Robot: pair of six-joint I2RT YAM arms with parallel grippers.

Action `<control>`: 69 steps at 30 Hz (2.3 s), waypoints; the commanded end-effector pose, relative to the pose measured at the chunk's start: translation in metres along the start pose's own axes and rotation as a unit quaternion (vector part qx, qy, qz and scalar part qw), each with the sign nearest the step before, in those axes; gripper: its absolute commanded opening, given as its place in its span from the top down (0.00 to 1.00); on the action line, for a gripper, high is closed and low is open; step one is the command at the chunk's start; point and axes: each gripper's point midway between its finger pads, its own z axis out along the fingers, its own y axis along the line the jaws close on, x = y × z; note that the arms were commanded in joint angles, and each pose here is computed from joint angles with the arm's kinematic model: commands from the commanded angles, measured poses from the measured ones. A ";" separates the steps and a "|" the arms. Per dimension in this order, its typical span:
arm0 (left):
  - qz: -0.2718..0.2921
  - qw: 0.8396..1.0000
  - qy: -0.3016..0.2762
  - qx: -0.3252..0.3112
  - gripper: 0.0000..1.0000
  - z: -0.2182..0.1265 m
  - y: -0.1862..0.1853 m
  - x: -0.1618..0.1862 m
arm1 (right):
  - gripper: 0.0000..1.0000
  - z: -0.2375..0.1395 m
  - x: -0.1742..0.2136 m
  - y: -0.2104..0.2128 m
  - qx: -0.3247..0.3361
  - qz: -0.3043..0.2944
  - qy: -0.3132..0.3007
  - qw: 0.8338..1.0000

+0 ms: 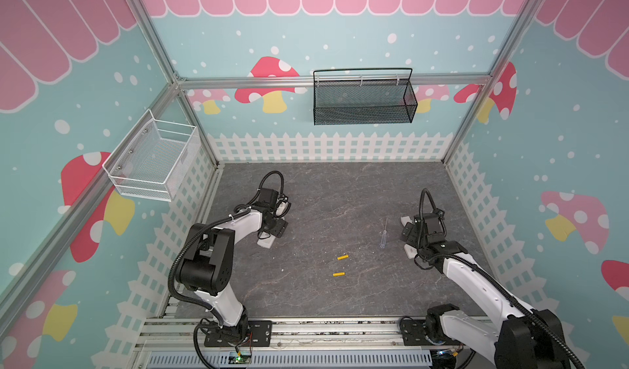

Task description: Unload the batteries from the remote control

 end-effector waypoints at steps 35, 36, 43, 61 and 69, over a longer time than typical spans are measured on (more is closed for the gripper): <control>-0.111 0.982 -0.148 0.038 0.01 -0.082 0.027 -0.033 | 0.06 0.061 0.038 -0.037 0.005 0.128 0.099 0.987; -0.115 0.981 -0.149 0.039 0.01 -0.083 0.030 -0.032 | 0.06 0.062 0.037 -0.036 0.006 0.125 0.101 0.987; -0.123 0.980 -0.152 0.043 0.01 -0.085 0.032 -0.030 | 0.10 0.070 0.035 -0.041 0.033 0.090 0.111 0.989; -0.143 0.977 -0.149 0.056 0.01 -0.079 0.033 -0.031 | 0.25 0.075 0.064 -0.037 0.068 -0.017 0.155 0.985; -0.147 0.976 -0.150 0.061 0.01 -0.079 0.032 -0.033 | 0.41 0.075 0.073 -0.029 0.059 -0.029 0.162 0.985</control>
